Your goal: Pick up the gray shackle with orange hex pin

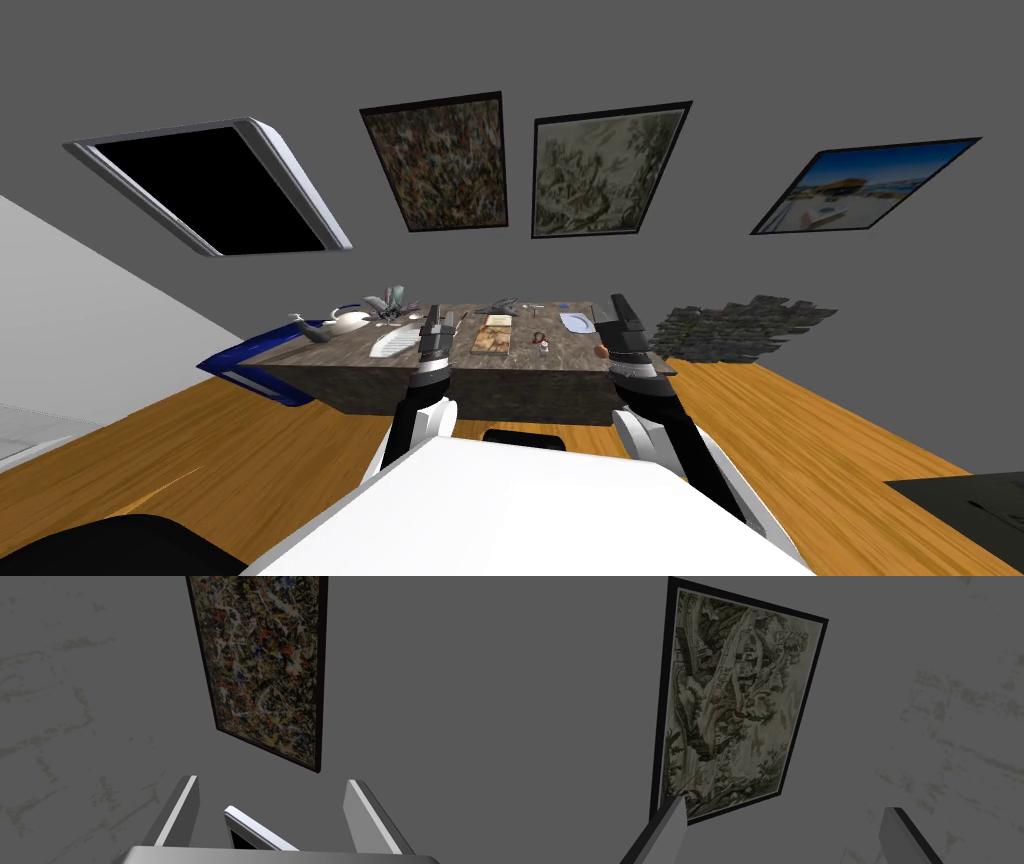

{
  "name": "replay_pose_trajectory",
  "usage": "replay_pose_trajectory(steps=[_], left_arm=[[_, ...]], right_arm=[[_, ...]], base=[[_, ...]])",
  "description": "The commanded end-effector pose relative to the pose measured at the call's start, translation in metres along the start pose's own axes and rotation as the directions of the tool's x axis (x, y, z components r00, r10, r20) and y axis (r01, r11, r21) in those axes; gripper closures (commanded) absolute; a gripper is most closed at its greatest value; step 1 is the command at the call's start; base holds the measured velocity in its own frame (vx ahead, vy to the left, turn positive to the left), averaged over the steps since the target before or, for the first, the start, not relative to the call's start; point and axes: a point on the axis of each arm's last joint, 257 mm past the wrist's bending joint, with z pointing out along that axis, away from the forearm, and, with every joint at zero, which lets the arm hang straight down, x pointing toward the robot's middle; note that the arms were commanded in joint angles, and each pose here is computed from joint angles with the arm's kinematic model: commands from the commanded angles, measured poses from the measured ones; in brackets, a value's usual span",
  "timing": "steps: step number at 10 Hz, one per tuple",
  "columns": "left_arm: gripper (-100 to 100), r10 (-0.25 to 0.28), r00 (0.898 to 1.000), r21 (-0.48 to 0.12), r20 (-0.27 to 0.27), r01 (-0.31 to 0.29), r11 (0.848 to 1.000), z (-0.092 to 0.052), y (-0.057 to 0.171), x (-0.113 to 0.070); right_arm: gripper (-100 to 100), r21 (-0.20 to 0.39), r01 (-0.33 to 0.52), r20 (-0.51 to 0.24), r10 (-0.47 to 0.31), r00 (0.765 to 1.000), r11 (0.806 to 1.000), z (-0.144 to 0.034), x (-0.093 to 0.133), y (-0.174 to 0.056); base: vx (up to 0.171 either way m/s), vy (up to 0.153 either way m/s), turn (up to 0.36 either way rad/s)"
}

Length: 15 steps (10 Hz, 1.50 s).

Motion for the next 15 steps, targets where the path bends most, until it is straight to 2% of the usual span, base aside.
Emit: replay_pose_trajectory(steps=[1,3,4,6,7,8,9,10,12,13,14,15], left_arm=[[0,0.000,1.000,0.000,0.000,0.000,1.000,0.000,0.000,0.000],[0,0.000,1.000,0.000,0.000,0.000,1.000,0.000,0.000,0.000],[0,0.000,1.000,0.000,0.000,0.000,1.000,0.000,0.000,0.000],[0,0.000,1.000,0.000,0.000,0.000,1.000,0.000,0.000,0.000],[0,0.000,1.000,0.000,0.000,0.000,1.000,0.000,0.000,0.000],[0,0.000,1.000,0.000,0.000,0.000,1.000,0.000,0.000,0.000],[0,0.000,1.000,0.000,0.000,0.000,1.000,0.000,0.000,0.000],[0,0.000,1.000,0.000,0.000,0.000,1.000,0.000,0.000,0.000],[0,0.000,1.000,0.000,0.000,0.000,1.000,0.000,0.000,0.000],[0,0.000,1.000,0.000,0.000,0.000,1.000,0.000,0.000,0.000],[0,0.000,1.000,0.000,0.000,0.000,1.000,0.000,0.000,0.000],[0,0.000,1.000,0.000,0.000,0.000,1.000,0.000,0.000,0.000]], right_arm=[[-100,0.021,0.092,-0.051,-0.091,0.995,0.996,0.000,0.006,-0.013],[-100,0.045,0.209,-0.111,-0.204,0.973,0.977,-0.001,0.015,-0.034],[-100,0.044,0.217,-0.111,-0.211,0.971,0.975,-0.001,0.015,-0.034],[-100,0.063,0.348,-0.174,-0.333,0.927,0.935,-0.004,0.021,-0.059],[-100,0.071,0.412,-0.206,-0.391,0.897,0.908,-0.006,0.022,-0.072],[-100,0.068,0.424,-0.207,-0.403,0.892,0.903,-0.006,0.022,-0.072],[-100,0.074,0.491,-0.240,-0.462,0.854,0.868,-0.008,0.023,-0.087],[-100,0.073,0.494,-0.241,-0.465,0.852,0.866,-0.008,0.023,-0.087],[-100,0.076,0.617,-0.306,-0.570,0.762,0.784,-0.014,0.022,-0.116],[-100,0.077,0.628,-0.311,-0.580,0.753,0.774,-0.015,0.022,-0.119],[-100,0.077,0.690,-0.347,-0.629,0.695,0.720,-0.020,0.019,-0.136],[-100,0.077,0.690,-0.347,-0.629,0.695,0.720,-0.020,0.019,-0.136]], base=[[-0.129,0.098,0.048],[-0.139,0.130,0.046],[-0.074,0.103,0.010],[-0.081,0.110,0.047],[-0.133,0.158,0.058],[-0.099,0.107,0.013],[-0.079,0.111,0.046],[-0.048,0.087,0.021],[-0.074,0.122,0.061],[-0.066,0.118,0.008],[-0.046,0.115,0.043],[-0.047,0.080,0.019]])
